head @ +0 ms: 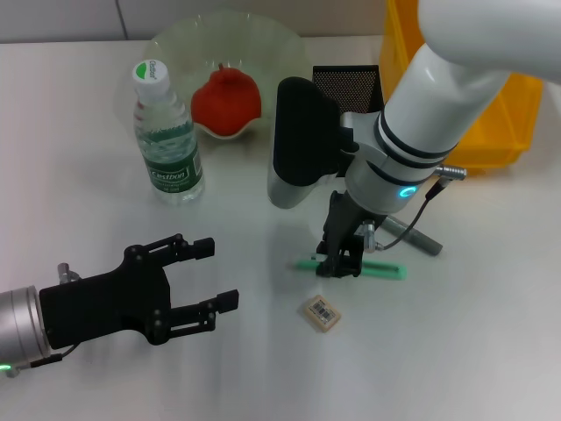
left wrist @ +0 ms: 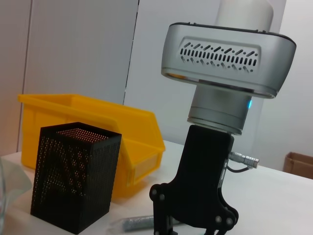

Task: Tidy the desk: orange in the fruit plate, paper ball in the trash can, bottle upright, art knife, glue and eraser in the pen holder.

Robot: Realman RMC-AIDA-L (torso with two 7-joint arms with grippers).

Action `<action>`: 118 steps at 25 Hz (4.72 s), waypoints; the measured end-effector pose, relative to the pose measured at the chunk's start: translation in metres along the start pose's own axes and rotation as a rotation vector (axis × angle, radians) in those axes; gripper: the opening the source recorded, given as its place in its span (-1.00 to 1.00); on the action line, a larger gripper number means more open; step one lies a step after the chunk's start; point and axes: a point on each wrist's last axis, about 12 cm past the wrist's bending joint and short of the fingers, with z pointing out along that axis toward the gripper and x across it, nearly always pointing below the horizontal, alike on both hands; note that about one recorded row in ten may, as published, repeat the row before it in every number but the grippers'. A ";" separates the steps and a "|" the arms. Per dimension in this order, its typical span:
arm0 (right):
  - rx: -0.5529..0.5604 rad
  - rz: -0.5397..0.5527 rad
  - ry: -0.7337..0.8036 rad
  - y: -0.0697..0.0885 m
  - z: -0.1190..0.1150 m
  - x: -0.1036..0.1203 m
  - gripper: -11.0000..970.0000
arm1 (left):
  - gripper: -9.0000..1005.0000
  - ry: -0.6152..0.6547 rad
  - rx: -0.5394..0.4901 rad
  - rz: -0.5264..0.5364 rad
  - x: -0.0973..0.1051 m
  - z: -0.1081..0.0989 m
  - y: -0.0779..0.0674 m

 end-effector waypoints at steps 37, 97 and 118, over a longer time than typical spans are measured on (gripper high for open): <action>-0.005 0.007 -0.074 0.003 -0.010 -0.004 -0.63 | 0.56 0.000 -0.001 0.003 -0.001 -0.002 0.001; -0.304 0.914 -1.234 0.006 0.003 0.125 -0.63 | 0.57 -0.134 -0.082 0.003 -0.007 -0.011 0.000; -0.340 1.214 -1.327 -0.009 -0.007 0.151 -0.63 | 0.57 -0.143 -0.074 0.000 -0.007 -0.013 -0.002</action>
